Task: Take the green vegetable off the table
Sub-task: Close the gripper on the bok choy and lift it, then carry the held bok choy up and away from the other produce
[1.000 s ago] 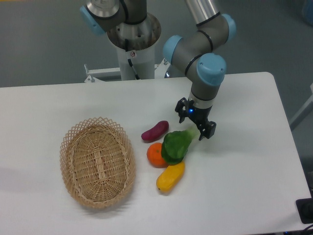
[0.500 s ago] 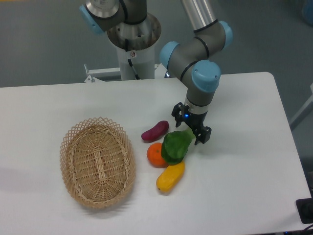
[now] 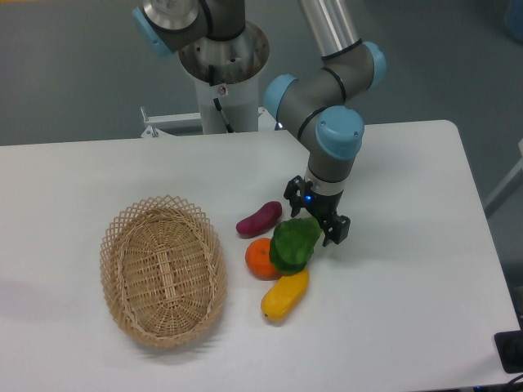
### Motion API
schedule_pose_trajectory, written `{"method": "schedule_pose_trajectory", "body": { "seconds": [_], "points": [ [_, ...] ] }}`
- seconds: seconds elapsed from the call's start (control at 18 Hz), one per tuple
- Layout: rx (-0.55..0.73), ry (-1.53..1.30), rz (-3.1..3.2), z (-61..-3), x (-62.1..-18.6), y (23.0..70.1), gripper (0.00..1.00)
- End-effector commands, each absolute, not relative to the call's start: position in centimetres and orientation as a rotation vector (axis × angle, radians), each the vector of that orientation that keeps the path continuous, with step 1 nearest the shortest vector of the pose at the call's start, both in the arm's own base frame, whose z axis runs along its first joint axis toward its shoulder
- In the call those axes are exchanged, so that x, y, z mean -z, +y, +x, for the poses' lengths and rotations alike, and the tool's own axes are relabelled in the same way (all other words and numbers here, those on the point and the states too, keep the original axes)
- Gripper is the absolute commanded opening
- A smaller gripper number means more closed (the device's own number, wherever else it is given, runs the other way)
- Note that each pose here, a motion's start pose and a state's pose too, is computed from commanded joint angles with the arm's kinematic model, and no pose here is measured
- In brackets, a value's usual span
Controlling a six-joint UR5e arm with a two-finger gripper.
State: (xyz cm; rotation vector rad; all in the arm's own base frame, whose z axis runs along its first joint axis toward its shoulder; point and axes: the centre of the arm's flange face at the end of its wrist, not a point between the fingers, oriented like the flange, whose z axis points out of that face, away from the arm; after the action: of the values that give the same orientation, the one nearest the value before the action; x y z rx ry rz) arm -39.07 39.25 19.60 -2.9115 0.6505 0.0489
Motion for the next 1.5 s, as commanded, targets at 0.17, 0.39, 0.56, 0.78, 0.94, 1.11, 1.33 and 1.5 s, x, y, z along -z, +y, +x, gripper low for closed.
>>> {"method": "schedule_pose_trajectory", "body": {
  "seconds": [0.17, 0.39, 0.56, 0.78, 0.94, 1.11, 1.33, 1.5],
  "points": [
    [-0.053, 0.653, -2.91, -39.2, -19.7, 39.3, 0.65],
    [-0.065, 0.655, -2.907, -39.4, -20.0, 39.4, 0.43],
    [-0.08, 0.66, -2.902, -39.6, -20.6, 39.5, 0.37],
    [-0.119, 0.67, -2.89, -40.4, -21.8, 39.6, 0.36],
    [-0.193, 0.654, -2.876, -42.7, -24.7, 39.5, 0.37],
    [-0.242, 0.63, -2.867, -44.5, -28.7, 39.4, 0.37],
    [-0.206, 0.621, -2.878, -46.4, -33.5, 39.9, 0.37],
    [-0.199, 0.576, -2.885, -48.2, -37.1, 38.7, 0.37]
  ]
}}
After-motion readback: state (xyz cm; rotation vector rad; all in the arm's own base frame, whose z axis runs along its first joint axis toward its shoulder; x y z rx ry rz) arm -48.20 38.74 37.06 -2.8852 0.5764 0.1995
